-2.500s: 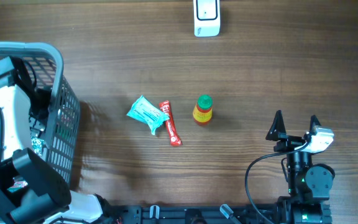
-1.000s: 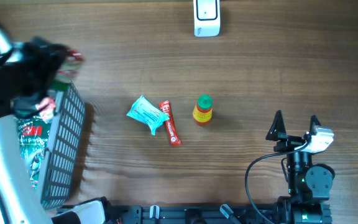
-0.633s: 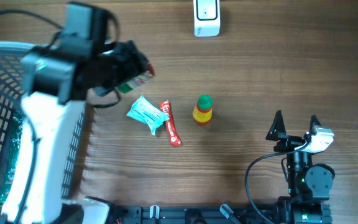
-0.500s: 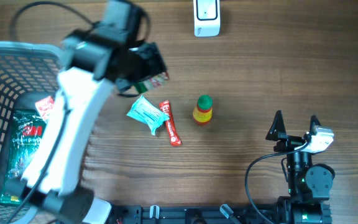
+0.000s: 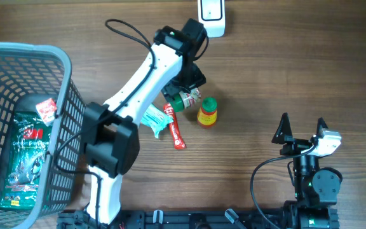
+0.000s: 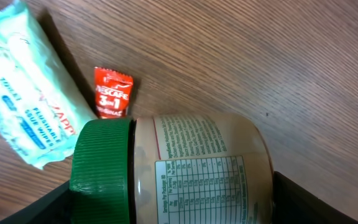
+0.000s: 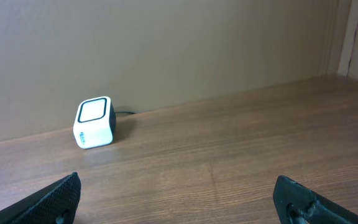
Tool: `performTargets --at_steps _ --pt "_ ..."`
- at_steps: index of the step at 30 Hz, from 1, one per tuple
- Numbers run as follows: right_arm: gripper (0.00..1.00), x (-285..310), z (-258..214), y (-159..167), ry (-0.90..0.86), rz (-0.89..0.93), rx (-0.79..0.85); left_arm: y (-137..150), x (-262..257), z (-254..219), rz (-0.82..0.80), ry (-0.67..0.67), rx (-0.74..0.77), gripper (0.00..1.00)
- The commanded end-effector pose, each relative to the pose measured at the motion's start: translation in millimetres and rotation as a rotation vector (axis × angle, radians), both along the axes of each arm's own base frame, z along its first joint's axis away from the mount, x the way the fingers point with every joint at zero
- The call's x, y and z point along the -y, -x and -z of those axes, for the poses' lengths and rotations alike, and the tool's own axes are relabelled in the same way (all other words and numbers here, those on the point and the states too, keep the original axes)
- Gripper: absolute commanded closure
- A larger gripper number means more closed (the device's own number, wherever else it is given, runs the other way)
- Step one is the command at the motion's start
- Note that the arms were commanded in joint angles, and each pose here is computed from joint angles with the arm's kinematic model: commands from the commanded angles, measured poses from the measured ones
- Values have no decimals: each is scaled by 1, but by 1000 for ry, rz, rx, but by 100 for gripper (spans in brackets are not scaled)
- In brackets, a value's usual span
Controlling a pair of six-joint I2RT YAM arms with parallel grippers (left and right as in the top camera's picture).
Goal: Scan the item barcode
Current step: 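Lift jar out and lay it beside the sauce bottle, then reach left gripper into basket and grasp the red snack box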
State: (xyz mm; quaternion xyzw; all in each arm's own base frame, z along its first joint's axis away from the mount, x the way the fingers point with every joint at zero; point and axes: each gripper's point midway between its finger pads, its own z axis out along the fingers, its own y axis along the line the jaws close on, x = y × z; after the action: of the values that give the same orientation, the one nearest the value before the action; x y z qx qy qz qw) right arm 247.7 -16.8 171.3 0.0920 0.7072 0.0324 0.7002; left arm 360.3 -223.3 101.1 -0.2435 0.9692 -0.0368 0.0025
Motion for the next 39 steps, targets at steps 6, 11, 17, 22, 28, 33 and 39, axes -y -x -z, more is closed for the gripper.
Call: performTargets --at_steps 6,11,17,22,28,33,39 --pt "0 1 -1 0 19 9 2 8 5 35 -20 -38 -18 29" --pt "0 1 -1 0 19 9 2 17 1 54 -20 -46 -48 28" --pt "0 1 -1 0 19 9 2 15 -3 37 -27 -33 -29 0" --pt "0 1 -1 0 19 9 2 -7 -36 -51 -63 -31 154 0" --pt "0 1 -1 0 19 9 2 -12 -132 -203 -273 -78 572 0" --pt "0 1 -1 0 19 9 2 31 -226 -267 -490 -188 738 0" --pt "0 1 -1 0 19 9 2 100 -326 -267 -791 -351 637 0"
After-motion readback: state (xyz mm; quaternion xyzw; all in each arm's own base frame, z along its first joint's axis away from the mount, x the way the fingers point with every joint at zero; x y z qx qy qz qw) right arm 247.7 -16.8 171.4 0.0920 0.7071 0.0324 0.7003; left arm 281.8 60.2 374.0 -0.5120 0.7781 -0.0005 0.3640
